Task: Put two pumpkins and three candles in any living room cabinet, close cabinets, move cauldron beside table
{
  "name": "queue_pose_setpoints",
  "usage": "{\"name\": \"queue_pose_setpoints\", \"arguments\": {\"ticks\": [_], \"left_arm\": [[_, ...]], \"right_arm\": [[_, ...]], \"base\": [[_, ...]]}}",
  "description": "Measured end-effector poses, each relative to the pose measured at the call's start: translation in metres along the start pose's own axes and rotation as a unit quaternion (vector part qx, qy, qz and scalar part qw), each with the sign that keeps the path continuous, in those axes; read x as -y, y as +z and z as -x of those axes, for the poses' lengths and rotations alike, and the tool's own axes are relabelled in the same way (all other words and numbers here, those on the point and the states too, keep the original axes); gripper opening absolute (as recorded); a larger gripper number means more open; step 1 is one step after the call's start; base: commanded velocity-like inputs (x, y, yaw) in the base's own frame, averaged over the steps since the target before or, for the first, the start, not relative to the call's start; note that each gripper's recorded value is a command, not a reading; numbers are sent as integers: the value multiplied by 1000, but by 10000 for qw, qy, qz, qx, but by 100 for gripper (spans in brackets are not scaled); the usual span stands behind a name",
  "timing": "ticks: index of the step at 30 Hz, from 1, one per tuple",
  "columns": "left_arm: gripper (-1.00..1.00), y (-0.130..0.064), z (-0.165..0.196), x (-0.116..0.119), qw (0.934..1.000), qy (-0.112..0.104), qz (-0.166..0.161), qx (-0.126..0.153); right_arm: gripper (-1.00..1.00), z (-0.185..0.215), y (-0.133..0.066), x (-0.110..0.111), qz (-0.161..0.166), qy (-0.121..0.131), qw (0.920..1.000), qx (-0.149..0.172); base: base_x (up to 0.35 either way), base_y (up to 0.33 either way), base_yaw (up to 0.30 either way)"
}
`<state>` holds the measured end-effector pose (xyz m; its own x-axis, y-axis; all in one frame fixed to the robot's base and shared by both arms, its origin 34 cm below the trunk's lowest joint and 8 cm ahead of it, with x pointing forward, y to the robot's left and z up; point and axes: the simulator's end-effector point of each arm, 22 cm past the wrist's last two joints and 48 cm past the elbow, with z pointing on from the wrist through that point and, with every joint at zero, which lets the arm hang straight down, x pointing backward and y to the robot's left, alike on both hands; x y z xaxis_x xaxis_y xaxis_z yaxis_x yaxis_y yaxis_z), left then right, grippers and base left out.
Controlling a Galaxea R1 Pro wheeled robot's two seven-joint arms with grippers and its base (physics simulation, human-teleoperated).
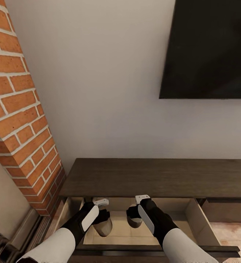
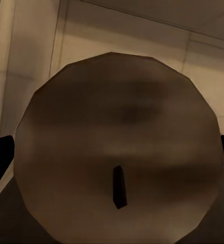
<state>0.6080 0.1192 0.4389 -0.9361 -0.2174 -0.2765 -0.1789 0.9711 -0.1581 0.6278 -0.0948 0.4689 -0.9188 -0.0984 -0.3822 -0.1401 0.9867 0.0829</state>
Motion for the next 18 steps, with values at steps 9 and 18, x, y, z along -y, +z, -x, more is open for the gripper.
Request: {"name": "queue_pose_setpoints", "arguments": {"ticks": [9,18], "left_arm": [[-100,3,4,1,10000,-2,9,-12],[-100,9,-1,1,9999,104,41,-66]], "right_arm": [[-100,15,3,10,-106,-31,9999,-43],[-100,11,15,11,-136,34,9998,-161]], "base": [[0,0,0],[0,0,0]]}}
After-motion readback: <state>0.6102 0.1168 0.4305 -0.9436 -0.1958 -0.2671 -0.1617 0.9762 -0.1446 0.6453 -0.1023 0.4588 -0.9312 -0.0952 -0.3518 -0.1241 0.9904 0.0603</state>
